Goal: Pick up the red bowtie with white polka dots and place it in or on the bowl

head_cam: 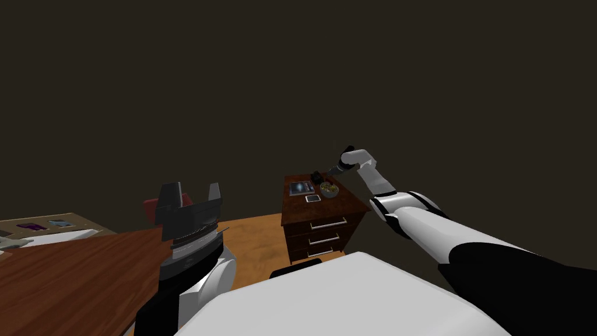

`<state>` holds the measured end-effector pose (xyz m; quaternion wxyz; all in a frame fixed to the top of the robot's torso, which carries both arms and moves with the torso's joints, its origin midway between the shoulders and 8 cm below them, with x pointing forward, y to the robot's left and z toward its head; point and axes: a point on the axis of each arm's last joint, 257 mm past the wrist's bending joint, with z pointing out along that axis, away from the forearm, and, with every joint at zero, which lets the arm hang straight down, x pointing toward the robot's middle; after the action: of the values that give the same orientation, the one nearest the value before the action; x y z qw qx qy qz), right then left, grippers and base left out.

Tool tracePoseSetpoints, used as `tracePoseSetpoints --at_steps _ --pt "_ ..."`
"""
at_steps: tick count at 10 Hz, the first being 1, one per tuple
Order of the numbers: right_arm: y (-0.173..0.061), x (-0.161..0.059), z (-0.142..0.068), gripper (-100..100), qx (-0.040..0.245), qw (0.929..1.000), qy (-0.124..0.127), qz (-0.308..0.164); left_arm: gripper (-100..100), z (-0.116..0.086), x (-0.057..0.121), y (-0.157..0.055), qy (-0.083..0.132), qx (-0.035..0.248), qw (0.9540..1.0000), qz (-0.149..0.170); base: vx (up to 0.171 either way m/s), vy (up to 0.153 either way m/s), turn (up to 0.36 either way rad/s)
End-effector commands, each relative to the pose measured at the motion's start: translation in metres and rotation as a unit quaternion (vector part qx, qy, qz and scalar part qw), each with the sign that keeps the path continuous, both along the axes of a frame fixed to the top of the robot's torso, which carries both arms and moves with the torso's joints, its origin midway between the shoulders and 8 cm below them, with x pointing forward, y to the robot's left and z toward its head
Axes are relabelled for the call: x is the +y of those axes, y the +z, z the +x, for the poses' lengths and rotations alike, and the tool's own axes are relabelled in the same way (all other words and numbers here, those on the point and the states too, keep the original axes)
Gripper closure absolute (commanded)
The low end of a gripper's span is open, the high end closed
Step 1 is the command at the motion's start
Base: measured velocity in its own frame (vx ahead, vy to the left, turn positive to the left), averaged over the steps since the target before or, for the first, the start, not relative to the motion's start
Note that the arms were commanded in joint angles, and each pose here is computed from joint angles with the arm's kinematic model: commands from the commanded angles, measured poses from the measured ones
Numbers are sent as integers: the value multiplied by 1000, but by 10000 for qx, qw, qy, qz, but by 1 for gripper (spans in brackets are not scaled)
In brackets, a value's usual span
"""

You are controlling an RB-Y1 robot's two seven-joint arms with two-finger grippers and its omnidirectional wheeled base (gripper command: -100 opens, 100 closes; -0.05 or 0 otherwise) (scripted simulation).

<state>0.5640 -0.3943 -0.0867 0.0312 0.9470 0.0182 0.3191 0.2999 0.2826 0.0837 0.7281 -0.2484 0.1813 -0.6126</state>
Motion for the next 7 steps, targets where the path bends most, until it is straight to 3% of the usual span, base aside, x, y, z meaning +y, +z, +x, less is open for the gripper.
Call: tracePoseSetpoints --at_steps 1,2,7 --pt "0 0 0 -100 0 10000 0 0 0 0 0 0 0 0 10000 0 -3 -21 14" --pt "1 0 -1 0 13 10000 -13 6 0 0 0 0 0 0 10000 0 0 0 0" --pt "1 0 -1 0 12 10000 -12 5 0 0 0 0 0 0 10000 0 0 0 0"
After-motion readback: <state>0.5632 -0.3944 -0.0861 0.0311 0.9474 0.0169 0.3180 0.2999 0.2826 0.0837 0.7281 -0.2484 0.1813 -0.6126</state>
